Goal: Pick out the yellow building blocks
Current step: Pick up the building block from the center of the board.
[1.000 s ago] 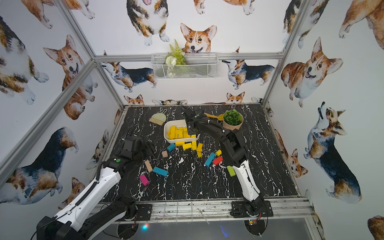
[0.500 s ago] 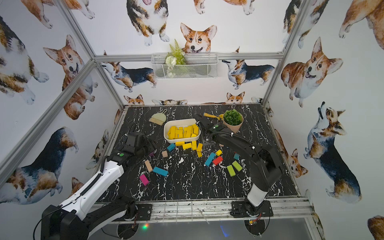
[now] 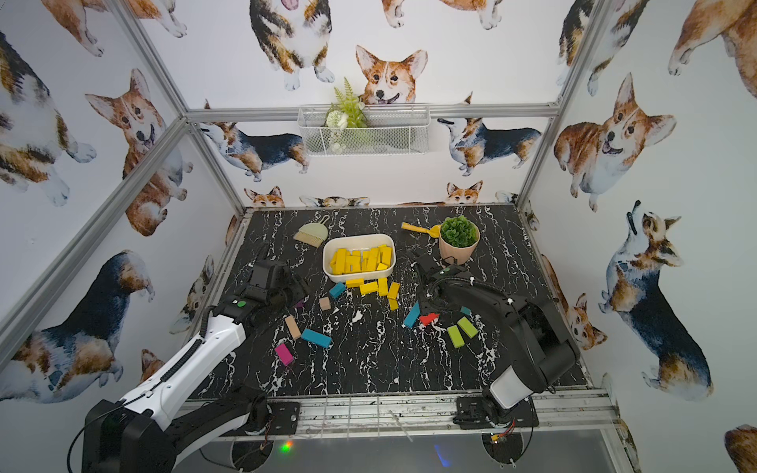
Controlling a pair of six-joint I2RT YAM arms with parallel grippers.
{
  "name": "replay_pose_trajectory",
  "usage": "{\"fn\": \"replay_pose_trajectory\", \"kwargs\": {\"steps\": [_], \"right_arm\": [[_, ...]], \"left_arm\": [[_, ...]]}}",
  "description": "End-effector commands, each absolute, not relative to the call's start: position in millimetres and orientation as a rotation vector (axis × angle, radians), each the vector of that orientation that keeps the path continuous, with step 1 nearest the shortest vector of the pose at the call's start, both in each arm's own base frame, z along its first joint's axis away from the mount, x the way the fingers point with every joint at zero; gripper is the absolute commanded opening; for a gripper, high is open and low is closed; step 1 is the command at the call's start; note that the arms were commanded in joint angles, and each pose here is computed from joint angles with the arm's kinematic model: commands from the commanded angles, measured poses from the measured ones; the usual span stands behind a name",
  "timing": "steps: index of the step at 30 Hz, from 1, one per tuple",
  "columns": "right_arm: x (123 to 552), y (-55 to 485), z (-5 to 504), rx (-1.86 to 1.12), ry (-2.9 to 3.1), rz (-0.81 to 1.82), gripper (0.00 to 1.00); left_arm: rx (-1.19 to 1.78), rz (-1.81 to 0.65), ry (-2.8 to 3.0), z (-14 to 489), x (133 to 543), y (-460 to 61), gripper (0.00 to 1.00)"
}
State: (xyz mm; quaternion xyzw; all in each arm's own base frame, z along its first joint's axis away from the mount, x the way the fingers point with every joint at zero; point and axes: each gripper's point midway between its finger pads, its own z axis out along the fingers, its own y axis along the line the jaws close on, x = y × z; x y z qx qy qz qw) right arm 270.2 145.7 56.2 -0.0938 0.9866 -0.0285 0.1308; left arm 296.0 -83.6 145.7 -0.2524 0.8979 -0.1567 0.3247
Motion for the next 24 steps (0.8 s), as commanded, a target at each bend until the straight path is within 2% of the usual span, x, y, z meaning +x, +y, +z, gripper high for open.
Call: {"fn": "replay_pose_trajectory", "kwargs": {"steps": [1,3,5,11,24], "right_arm": [[277.9,152.4,50.8,-0.433,2.859,-0.035,0.64],[283.4,154.8,47.5,-0.453,2.853,-0.03,0.64],[291.3,155.2,45.1,-0.47,2.848,-0.057,0.59],[306.6,155.7,37.5,-0.486,2.851,-0.128,0.52],[312.9,155.4,28.2,-0.538,2.865,-0.175,0.4]], "left_arm": [[-0.675,-0.392,2.331,152.0,296.6,-78.5,0.74],[-0.676,-0.392,2.329,152.4,296.7,-78.5,0.74],[-0.682,-0.402,2.332,152.4,297.2,-79.8,0.74],[-0.701,-0.411,2.327,151.7,295.8,-79.5,0.73],[-0.702,-0.425,2.328,152.7,296.1,-81.5,0.72]]}}
